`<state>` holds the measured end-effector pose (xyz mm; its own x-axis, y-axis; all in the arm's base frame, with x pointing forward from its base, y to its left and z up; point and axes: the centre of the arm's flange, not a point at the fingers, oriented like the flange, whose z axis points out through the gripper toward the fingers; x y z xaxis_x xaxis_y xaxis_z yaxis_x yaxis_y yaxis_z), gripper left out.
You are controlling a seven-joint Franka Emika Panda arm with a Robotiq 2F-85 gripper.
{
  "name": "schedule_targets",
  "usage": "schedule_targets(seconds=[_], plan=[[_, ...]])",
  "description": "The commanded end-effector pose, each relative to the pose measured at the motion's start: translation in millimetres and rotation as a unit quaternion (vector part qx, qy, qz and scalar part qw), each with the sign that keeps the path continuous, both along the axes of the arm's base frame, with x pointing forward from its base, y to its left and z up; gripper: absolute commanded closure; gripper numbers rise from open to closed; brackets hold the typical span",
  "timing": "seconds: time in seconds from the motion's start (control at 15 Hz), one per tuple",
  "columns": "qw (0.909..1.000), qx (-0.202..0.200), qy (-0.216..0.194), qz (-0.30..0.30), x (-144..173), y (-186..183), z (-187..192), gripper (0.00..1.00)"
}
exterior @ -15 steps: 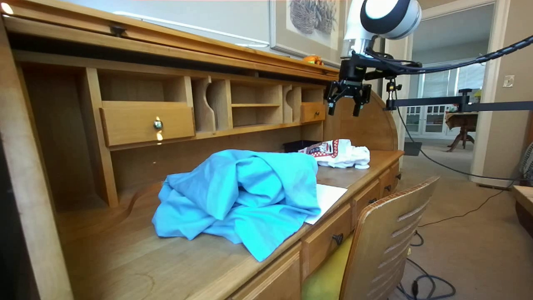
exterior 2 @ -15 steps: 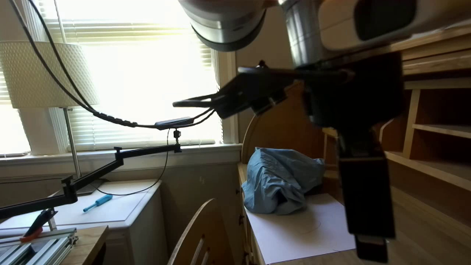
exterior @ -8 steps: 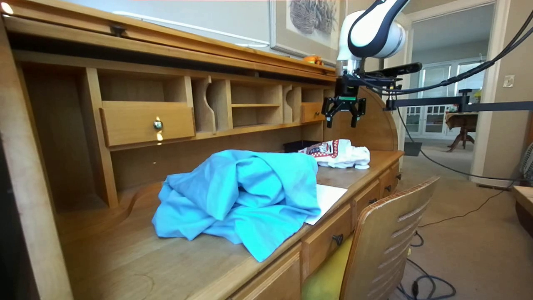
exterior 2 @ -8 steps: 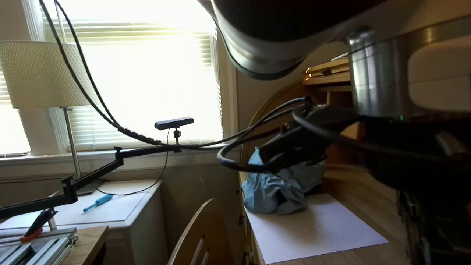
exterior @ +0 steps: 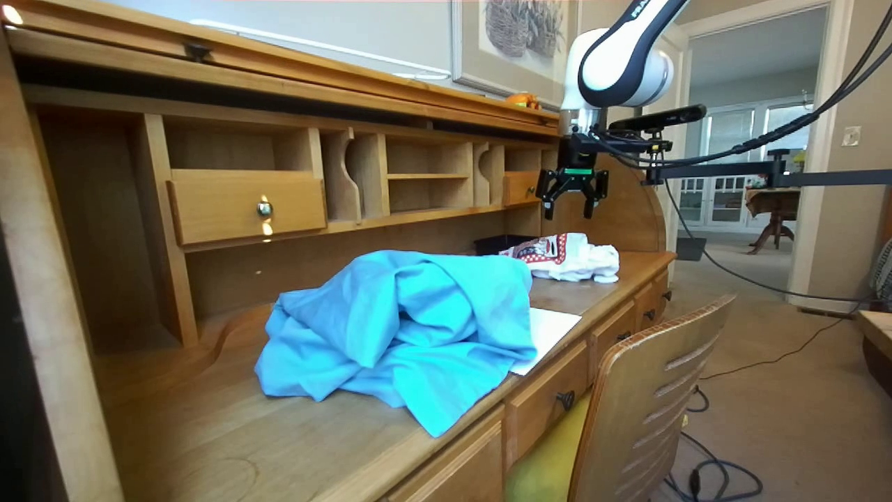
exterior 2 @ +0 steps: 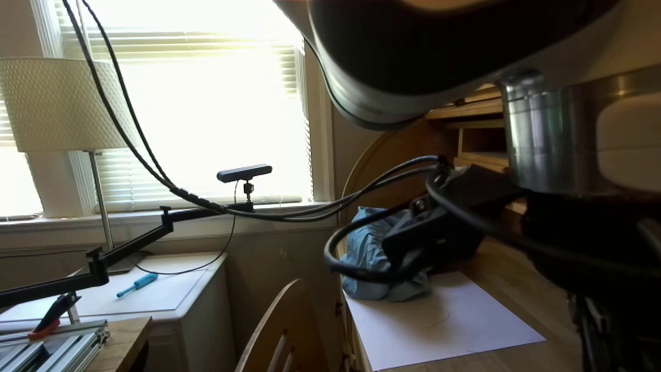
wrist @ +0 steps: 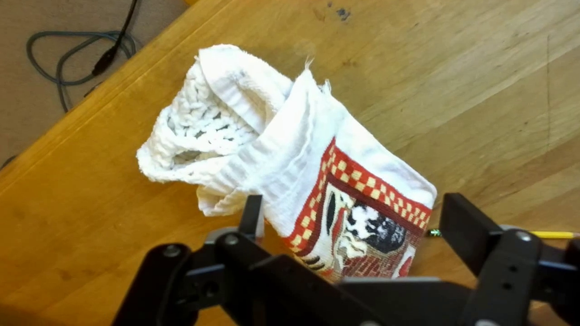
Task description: Use the white towel to wipe the desk
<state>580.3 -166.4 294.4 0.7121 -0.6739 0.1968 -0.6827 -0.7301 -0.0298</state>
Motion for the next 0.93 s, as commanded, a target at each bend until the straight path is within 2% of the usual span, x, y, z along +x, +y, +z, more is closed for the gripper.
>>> schedule_targets(seconds=[0.0, 0.27, 0.53, 0.87], plan=[[0.9997, -0.008, 0.003, 0.021, 9, -11, -31, 0.00], [0.9992, -0.013, 0.015, 0.036, 15, -19, -55, 0.00], [0.9985, -0.029, 0.008, 0.047, 24, -28, -60, 0.00], [0.9979, -0.040, 0.018, 0.048, 30, -42, -74, 0.00]])
